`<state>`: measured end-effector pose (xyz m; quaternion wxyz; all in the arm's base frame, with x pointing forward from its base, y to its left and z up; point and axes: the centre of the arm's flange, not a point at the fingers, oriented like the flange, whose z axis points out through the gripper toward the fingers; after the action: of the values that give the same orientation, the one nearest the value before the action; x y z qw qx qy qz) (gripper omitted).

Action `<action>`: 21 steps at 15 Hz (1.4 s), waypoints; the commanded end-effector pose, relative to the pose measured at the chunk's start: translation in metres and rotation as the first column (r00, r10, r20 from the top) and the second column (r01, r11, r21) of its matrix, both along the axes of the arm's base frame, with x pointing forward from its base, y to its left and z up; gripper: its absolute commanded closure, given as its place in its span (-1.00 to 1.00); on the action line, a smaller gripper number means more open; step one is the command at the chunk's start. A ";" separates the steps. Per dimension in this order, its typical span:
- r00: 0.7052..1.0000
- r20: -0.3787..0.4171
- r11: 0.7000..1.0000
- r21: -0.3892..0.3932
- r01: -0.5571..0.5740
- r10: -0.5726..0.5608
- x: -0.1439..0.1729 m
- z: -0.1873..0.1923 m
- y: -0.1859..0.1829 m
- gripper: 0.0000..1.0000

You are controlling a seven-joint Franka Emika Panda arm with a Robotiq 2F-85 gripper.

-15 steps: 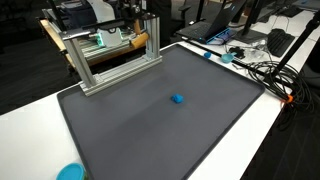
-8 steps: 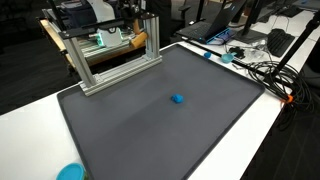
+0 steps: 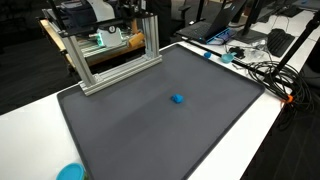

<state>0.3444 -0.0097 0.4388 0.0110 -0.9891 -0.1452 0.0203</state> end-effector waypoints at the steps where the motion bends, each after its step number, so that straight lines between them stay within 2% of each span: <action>1: 0.999 -0.039 0.999 0.031 -0.016 0.017 -0.010 -0.007 0.004 0.56; 3: 0.999 0.035 1.000 0.021 0.019 -0.019 -0.004 0.000 0.005 0.56; 6: 0.983 0.163 0.996 0.019 0.083 -0.085 0.019 0.014 0.010 0.56; 11: 0.924 0.323 0.973 -0.029 0.228 -0.207 0.076 0.015 0.043 0.56; 13: 0.891 0.361 0.949 -0.043 0.311 -0.276 0.107 0.020 0.058 0.56; 16: 0.851 0.344 0.893 -0.069 0.445 -0.397 0.164 0.027 0.069 0.56; 18: 0.827 0.282 0.849 -0.070 0.523 -0.487 0.197 0.029 0.063 0.56; 19: 0.839 0.199 0.850 -0.051 0.525 -0.506 0.211 0.029 0.059 0.56; 20: 0.863 0.135 0.868 -0.033 0.496 -0.487 0.218 0.027 0.057 0.56; 21: 0.854 0.226 0.869 -0.056 0.492 -0.469 0.167 0.006 0.053 0.06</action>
<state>0.5115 0.0436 0.4449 -0.0541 -0.9898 0.1076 -0.0760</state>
